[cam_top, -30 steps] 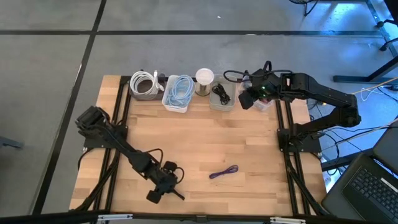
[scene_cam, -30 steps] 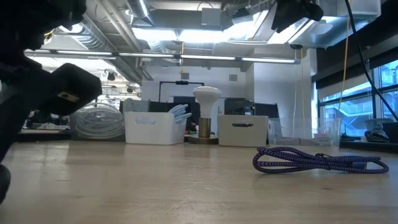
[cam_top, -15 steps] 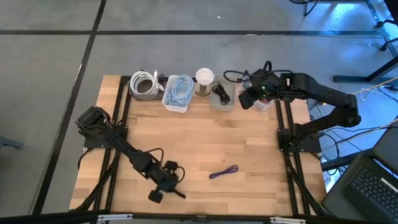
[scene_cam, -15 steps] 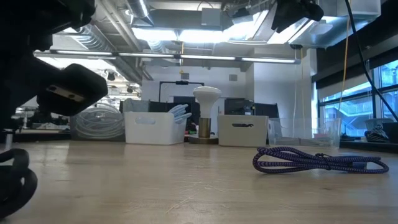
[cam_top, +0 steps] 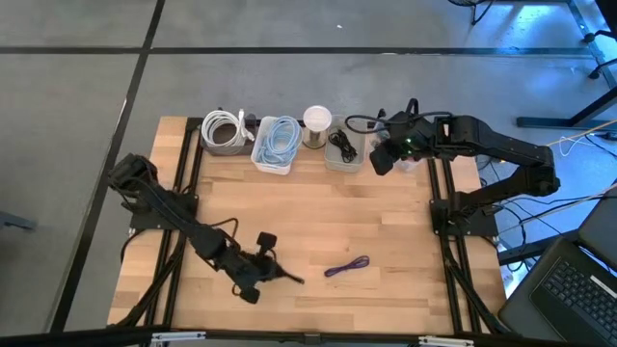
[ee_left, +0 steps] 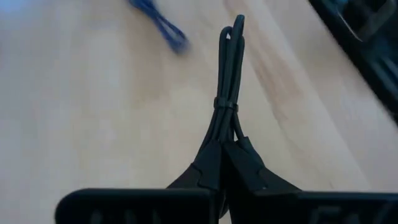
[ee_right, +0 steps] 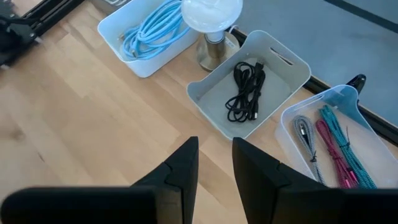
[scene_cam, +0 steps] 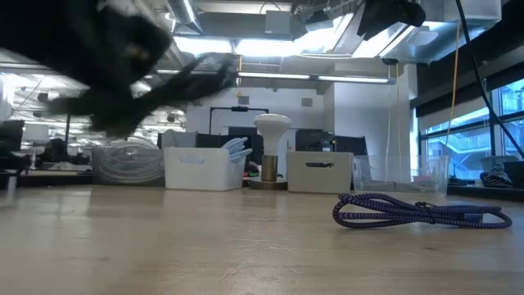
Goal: Pick & Place USB Port
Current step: Put the black charger cable into the gray bin
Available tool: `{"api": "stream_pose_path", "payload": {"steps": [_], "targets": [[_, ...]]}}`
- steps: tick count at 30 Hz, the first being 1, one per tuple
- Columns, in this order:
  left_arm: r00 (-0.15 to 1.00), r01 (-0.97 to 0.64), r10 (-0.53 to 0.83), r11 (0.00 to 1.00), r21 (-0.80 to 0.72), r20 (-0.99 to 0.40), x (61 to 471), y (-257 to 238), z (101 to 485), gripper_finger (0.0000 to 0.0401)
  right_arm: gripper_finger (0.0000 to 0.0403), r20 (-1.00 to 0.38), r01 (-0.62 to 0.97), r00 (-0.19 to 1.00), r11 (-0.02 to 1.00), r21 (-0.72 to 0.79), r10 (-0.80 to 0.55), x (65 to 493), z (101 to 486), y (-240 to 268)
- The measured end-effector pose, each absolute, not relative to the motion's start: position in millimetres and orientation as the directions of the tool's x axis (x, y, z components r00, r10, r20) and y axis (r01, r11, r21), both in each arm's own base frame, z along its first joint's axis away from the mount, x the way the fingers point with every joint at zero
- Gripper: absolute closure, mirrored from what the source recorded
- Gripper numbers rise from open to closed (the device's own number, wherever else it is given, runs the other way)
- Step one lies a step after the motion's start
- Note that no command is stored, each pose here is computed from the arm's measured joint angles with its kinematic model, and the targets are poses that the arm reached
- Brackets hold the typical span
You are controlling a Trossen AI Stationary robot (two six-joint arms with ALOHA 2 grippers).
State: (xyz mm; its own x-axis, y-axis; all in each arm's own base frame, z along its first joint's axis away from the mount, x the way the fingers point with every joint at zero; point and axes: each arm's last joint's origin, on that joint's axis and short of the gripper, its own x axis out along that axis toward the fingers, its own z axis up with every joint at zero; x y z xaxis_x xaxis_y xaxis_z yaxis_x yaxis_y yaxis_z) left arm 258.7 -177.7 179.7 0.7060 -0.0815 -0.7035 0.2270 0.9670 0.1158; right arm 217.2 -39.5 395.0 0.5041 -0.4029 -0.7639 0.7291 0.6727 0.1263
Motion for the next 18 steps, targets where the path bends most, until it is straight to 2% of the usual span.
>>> {"api": "stream_pose_path", "payload": {"steps": [6, 10, 14, 18], "targets": [[0.835, 0.059, 0.152, 0.931, 0.360, -0.529, 253.5, -163.5, 214.6, 0.0399, 0.0302, -0.762, 0.699, 0.516, 0.706, 0.111, -0.391, 218.5, 394.9, -28.5], [0.869, -0.055, 0.253, 0.904, 0.424, -0.426, 241.1, -142.9, 237.9, 0.0399, 0.0302, -0.753, 0.658, 0.525, 0.751, 0.064, -0.396, 220.4, 391.6, -13.4], [0.927, -0.139, 0.250, 0.921, 0.364, -0.279, 217.8, -117.5, 251.5, 0.0399, 0.0301, -0.728, 0.633, 0.516, 0.773, -0.032, -0.452, 224.1, 376.0, 5.4], [0.992, -0.112, 0.124, 0.952, 0.283, -0.025, 195.8, -93.9, 256.1, 0.0399, 0.0301, -0.695, 0.615, 0.540, 0.787, -0.059, -0.474, 233.8, 346.3, 22.1]]}}
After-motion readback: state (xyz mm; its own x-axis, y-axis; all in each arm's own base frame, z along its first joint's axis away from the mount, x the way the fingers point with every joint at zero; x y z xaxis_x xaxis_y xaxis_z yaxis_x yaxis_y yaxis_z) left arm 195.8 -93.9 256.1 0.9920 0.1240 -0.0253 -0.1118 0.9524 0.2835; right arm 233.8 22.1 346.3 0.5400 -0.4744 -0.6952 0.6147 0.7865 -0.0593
